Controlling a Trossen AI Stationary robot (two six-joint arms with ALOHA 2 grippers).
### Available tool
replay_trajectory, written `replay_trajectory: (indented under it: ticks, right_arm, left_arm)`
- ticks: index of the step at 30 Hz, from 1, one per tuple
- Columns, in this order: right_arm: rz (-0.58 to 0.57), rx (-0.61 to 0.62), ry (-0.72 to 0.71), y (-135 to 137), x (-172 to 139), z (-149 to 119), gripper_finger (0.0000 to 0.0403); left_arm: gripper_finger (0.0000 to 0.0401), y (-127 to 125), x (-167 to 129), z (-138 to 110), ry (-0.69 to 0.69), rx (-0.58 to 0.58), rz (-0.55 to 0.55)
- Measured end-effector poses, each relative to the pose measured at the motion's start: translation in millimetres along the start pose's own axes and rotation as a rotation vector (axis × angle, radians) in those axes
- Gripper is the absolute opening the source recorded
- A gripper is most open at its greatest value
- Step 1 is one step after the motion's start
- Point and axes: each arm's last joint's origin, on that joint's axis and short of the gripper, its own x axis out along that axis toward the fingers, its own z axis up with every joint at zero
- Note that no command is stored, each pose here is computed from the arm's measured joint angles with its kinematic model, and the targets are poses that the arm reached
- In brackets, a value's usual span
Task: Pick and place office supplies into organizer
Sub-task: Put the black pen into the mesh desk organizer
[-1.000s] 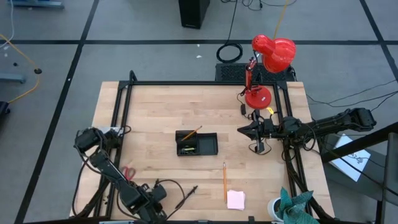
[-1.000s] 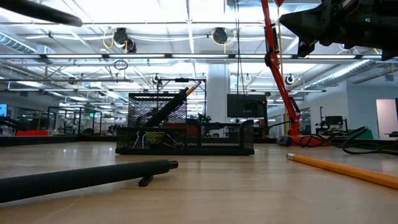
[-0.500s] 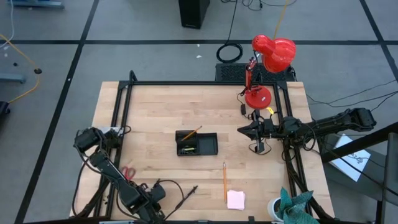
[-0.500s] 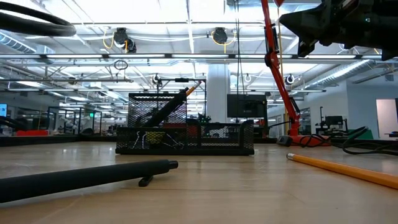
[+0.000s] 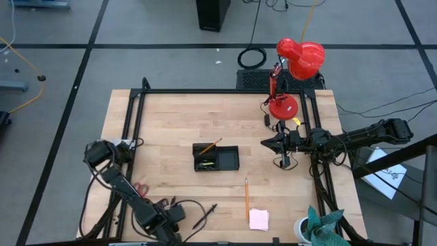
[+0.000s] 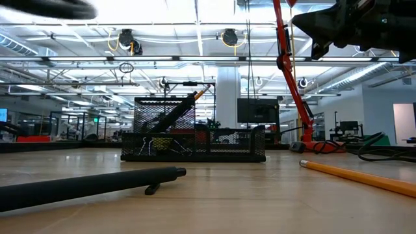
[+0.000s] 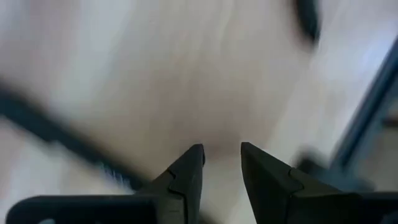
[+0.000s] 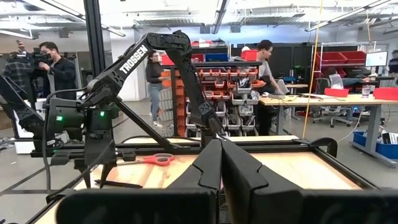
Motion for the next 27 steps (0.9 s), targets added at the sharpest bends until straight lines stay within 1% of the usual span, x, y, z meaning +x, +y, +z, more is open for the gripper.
replay_trajectory:
  ticks: [2, 4, 6, 8, 12, 16, 19, 21, 27]
  right_arm:
    - [0.0, -0.001, 0.0, 0.0, 0.0, 0.0, 0.0004]
    - [0.0, -0.002, 0.0, 0.0, 0.0, 0.0, 0.0004]
    - [0.0, -0.001, 0.0, 0.0, 0.0, 0.0, 0.0004]
    - [0.0, -0.001, 0.0, 0.0, 0.0, 0.0, 0.0004]
    - [0.0, -0.001, -0.001, 0.0, 0.0, 0.2, 0.0004]
    - [0.0, -0.002, 0.0, 0.0, 0.1, 0.0, 0.0004]
    - [0.0, -0.002, 0.0, 0.0, 0.1, 0.0, 0.0004]
    - [0.0, -0.002, 0.0, 0.0, 0.0, -0.1, 0.0004]
    - [0.0, -0.002, 0.0, 0.0, 0.0, 0.0, 0.0004]
  left_arm:
    - [0.0117, -2.3, -1.1, 10.2, -0.089, 0.028, 0.014]
    - [0.0117, -6.9, -6.2, 20.0, -0.149, 0.055, 0.011]
    - [0.0117, -11.7, -13.4, 26.6, -0.163, 0.061, 0.002]
    - [0.0117, -10.5, -19.2, 31.6, -0.143, 0.023, 0.041]
    - [0.0117, 0.8, -32.0, 43.5, -0.11, -0.094, 0.191]
    - [0.0117, 13.7, -37.7, 41.4, -0.024, -0.187, 0.322]
    - [0.0117, 20.8, -34.3, 41.5, 0.042, -0.261, 0.35]
    - [0.0117, 24.4, -31.3, 40.8, 0.062, -0.294, 0.363]
    - [0.0117, 27.8, -26.6, 38.0, 0.067, -0.333, 0.369]
